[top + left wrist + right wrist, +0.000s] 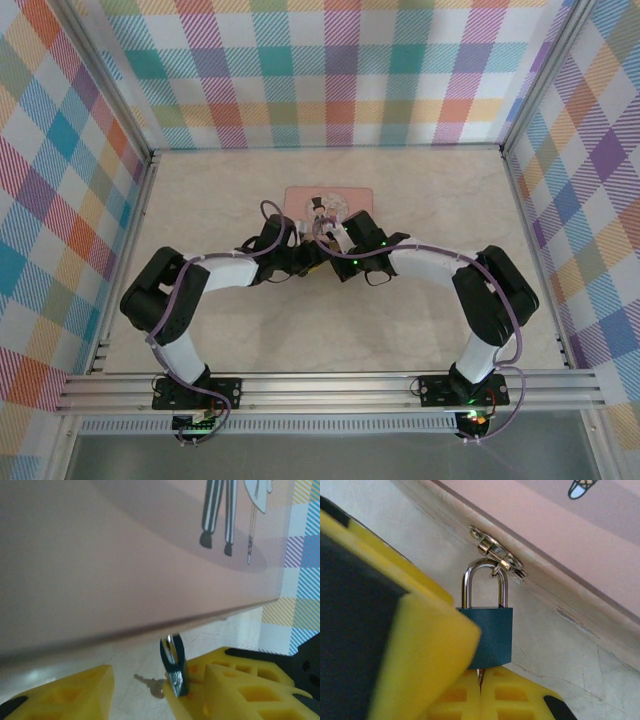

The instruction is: Unlock a padlock with a key

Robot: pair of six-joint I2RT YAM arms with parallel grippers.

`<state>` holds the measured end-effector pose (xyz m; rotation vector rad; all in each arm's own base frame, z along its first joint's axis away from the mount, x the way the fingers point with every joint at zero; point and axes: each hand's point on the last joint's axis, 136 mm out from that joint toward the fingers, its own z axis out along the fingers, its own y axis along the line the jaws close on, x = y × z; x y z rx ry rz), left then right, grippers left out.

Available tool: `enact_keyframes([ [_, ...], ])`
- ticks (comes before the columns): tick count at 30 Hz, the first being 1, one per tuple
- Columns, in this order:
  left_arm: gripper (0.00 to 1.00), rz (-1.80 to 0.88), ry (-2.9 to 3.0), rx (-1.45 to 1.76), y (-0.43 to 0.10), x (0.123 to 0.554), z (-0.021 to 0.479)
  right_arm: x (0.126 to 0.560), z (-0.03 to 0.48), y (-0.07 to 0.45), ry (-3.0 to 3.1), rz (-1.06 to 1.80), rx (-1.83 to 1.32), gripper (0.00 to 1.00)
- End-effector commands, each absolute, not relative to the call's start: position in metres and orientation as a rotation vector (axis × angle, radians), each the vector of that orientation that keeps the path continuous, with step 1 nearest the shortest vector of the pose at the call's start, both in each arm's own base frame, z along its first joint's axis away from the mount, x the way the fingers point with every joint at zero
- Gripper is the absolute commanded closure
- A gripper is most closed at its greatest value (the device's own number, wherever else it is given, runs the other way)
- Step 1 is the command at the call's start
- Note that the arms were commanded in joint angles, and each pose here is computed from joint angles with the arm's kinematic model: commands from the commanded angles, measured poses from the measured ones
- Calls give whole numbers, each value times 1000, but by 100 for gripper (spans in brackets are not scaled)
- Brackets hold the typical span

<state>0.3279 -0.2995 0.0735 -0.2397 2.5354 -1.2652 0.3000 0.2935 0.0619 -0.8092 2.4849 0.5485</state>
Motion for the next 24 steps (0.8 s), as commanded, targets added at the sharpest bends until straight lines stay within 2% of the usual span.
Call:
enact_keyframes([
  [1,51,-1334,2472,-212,-316,339,91,293,66,303,2464,610,-812,100],
  [7,59,-1329,2490,-237,-321,345,80,293,68,305,2448,622,-803,100],
  [18,95,-1362,2518,-251,-325,343,67,294,69,303,2443,605,-786,100],
  [22,100,-1375,2513,-246,-325,343,66,293,71,296,2452,603,-756,88],
  [24,100,-1389,2505,-254,-326,345,68,292,73,289,2464,605,-718,77],
])
